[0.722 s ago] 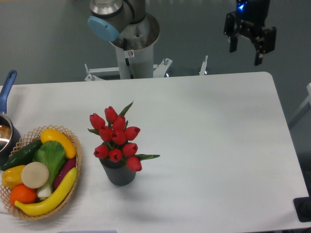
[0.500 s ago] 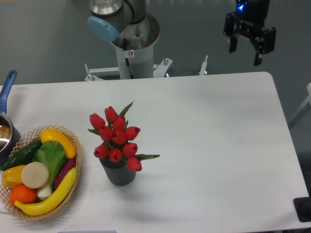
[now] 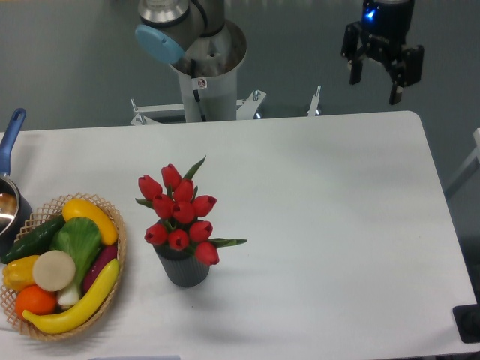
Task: Pick up the flowers from the vase
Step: 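Move the open gripper down toward the red tulip stems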
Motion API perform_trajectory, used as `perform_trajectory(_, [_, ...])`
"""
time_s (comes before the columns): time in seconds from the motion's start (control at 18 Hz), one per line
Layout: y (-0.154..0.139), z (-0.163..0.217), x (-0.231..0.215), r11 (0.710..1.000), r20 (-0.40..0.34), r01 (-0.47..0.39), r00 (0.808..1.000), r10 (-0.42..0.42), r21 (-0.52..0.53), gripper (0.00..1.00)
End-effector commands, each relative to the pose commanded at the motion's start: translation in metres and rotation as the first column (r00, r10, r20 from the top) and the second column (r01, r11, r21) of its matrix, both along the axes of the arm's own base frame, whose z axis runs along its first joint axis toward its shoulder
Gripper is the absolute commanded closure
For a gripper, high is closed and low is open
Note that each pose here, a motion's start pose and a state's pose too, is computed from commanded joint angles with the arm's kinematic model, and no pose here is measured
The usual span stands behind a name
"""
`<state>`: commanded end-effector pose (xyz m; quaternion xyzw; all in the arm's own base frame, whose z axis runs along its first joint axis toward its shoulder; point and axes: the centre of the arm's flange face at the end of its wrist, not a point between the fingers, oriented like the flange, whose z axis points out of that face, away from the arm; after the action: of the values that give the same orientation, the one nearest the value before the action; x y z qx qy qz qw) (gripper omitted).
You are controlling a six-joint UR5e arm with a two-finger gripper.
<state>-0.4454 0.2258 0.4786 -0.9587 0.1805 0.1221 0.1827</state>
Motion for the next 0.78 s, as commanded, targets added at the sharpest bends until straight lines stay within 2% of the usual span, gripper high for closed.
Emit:
perform_trajectory(0.28, [0.013, -0.024, 0.012, 0.998, 0.088, -0.059, 0.994, 0.057, 0.015, 0.0])
perform_trajectory(0.44, [0.03, -0.03, 0.024, 0.998, 0.122, -0.062, 0.991, 0.059, 0.018, 0.0])
perform_trajectory(0.61, [0.05, -0.034, 0.031, 0.99, 0.198, -0.126, 0.974, 0.112, 0.061, 0.0])
perform_trajectory(0.78, [0.068, -0.043, 0.033, 0.972, 0.303, -0.161, 0.947, 0.104, 0.17, 0.0])
